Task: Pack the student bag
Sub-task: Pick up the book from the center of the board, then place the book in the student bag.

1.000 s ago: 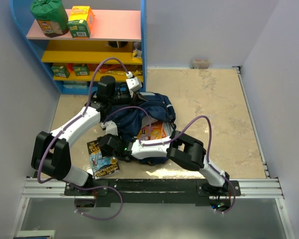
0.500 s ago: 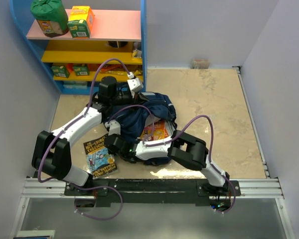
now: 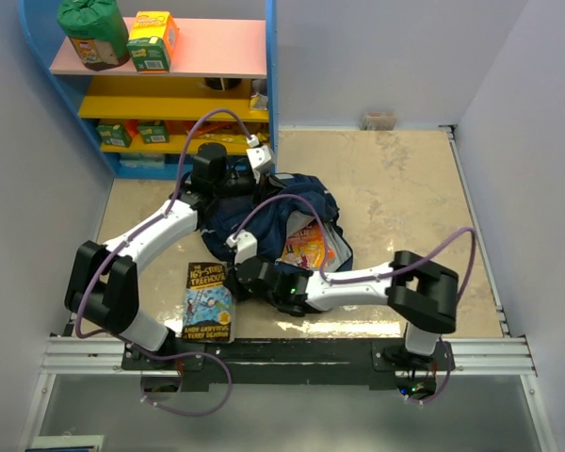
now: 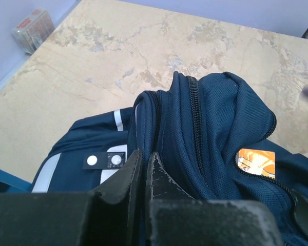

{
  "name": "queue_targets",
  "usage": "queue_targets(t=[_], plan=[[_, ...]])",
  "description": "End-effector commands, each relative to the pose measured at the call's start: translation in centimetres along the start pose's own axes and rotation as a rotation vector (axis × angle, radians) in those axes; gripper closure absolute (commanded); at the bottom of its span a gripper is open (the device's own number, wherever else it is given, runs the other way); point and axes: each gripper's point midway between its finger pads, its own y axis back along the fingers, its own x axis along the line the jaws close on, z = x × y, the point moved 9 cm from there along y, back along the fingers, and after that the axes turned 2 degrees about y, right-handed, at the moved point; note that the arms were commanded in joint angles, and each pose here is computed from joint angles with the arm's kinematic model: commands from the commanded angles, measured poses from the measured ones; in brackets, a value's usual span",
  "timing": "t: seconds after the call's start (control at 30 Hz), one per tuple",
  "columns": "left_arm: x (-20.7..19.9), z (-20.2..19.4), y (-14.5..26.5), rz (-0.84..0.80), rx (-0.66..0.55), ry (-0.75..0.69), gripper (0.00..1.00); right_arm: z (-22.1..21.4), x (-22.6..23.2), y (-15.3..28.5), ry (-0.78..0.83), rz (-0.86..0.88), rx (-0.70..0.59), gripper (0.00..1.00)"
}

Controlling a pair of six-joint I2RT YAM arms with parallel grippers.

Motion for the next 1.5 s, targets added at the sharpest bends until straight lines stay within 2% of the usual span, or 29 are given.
queue_targets(t=[0.0, 0.27, 0.5, 0.67, 0.77, 1.07, 1.27, 1.4, 1.47], plan=[[2.4, -3.7, 0.8, 0.142, 0.134, 0.066, 1.0, 3.8, 2.3, 3.8, -0.021, 0.143, -0.133, 1.0], [2.8, -4.0, 0.4, 0.145, 0.139, 0.082, 1.0, 6.8, 4.7, 10.3, -0.043, 0.223, -0.231, 1.0], [2.7, -4.7, 0.5, 0.147, 0.157, 0.084, 1.0, 10.9, 2.4, 19.7, -0.185, 0.267, -0.382, 1.0], [2.5, -5.1, 0.6, 0.148, 0.17, 0.083, 1.0, 12.6, 1.3, 24.1, -0.252, 0.314, -0.436, 1.0], [2.5, -5.3, 0.7, 0.149, 0.174, 0.082, 1.0, 13.5, -0.1, 26.7, -0.298, 0.279, -0.473, 1.0], [2.8, -6.4, 2.1, 0.159, 0.202, 0.081, 1.0, 13.6, -6.2, 32.4, -0.392, -0.031, -0.517, 1.0], [2.2, -5.7, 2.9, 0.157, 0.193, 0.062, 1.0, 12.6, -8.3, 33.7, -0.439, -0.126, -0.506, 1.0], [1.2, -5.1, 3.7, 0.14, 0.183, 0.053, 1.0, 11.1, -9.4, 32.9, -0.436, -0.247, -0.46, 1.0], [0.7, -5.1, 4.1, 0.123, 0.18, 0.053, 1.0, 10.6, -9.9, 32.4, -0.5, -0.317, -0.467, 1.0]])
